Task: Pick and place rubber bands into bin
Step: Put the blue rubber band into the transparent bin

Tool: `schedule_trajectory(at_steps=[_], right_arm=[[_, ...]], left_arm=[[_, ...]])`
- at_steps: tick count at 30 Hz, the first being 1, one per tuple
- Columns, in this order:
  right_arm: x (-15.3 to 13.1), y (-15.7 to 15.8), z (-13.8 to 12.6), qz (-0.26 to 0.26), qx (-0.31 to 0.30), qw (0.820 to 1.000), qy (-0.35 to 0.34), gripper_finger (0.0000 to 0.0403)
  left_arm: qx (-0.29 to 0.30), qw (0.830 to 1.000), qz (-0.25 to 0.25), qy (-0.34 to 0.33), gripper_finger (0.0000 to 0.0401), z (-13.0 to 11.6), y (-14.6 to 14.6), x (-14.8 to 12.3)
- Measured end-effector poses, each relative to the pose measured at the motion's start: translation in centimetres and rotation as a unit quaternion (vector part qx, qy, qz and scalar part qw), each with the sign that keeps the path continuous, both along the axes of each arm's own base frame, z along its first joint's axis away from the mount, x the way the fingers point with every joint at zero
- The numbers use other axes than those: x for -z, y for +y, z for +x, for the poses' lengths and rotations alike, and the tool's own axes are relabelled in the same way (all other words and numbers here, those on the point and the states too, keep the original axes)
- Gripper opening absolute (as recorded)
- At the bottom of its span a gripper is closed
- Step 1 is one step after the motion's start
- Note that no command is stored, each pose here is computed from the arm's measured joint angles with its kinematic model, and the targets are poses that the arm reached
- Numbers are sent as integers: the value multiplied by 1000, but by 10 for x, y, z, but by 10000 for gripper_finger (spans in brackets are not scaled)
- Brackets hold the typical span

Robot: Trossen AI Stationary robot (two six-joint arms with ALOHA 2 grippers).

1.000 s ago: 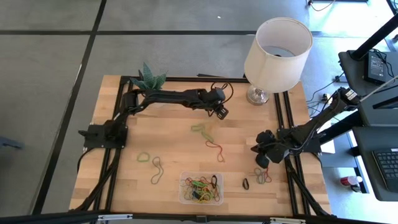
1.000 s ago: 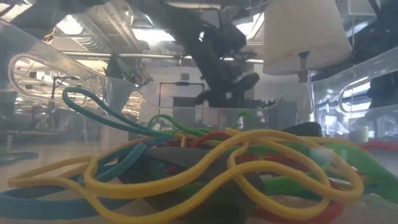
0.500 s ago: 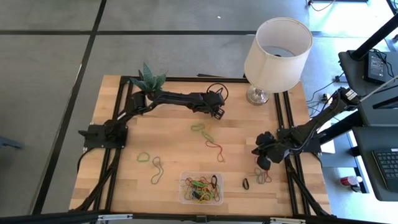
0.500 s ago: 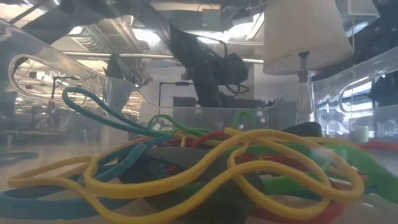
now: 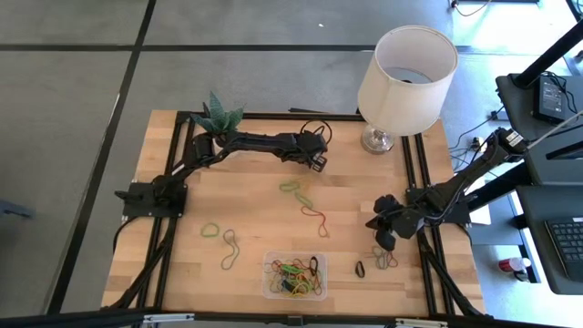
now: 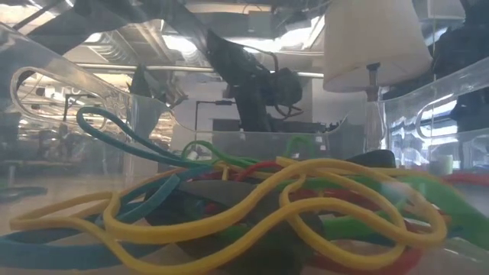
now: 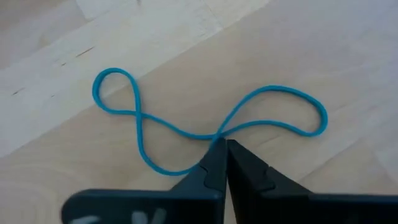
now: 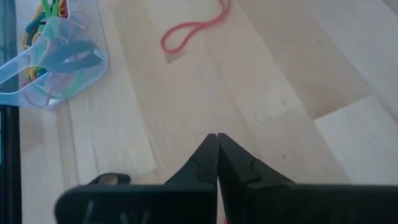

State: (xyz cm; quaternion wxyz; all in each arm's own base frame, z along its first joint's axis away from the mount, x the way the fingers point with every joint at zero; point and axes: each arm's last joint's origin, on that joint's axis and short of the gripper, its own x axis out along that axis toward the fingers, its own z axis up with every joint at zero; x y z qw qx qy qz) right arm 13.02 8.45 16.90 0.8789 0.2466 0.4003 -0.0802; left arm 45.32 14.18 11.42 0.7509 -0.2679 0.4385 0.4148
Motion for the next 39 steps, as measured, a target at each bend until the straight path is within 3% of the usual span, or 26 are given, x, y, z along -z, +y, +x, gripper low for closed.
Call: schedule_trajectory(at_steps=[6,12,18,24,29,33,36,39], right_arm=[[0,0,0,10,9,1000,-1,4],[-1,1,1,13,10,1000,-6,4],[-2,1,2,18,11,1000,-13,4],[-5,4,4,33,8,999,-29,4],[-5,5,4,36,3,999,-29,4],[-5,5,4,40,-2,999,-26,4],[-5,5,4,40,-3,999,-26,4],[-5,5,4,38,-4,999,-26,4]], left_arm=[[31,999,3,13,2,-6,-13,-23],[61,996,68,0,2,-3,-19,-51],[31,995,57,-69,17,6,-12,-48],[1,990,64,-122,85,14,9,-37],[0,995,57,-87,146,13,11,-12],[19,994,98,-51,179,16,4,-4],[26,994,106,-28,184,16,-2,1],[30,995,90,-11,164,13,-5,2]])
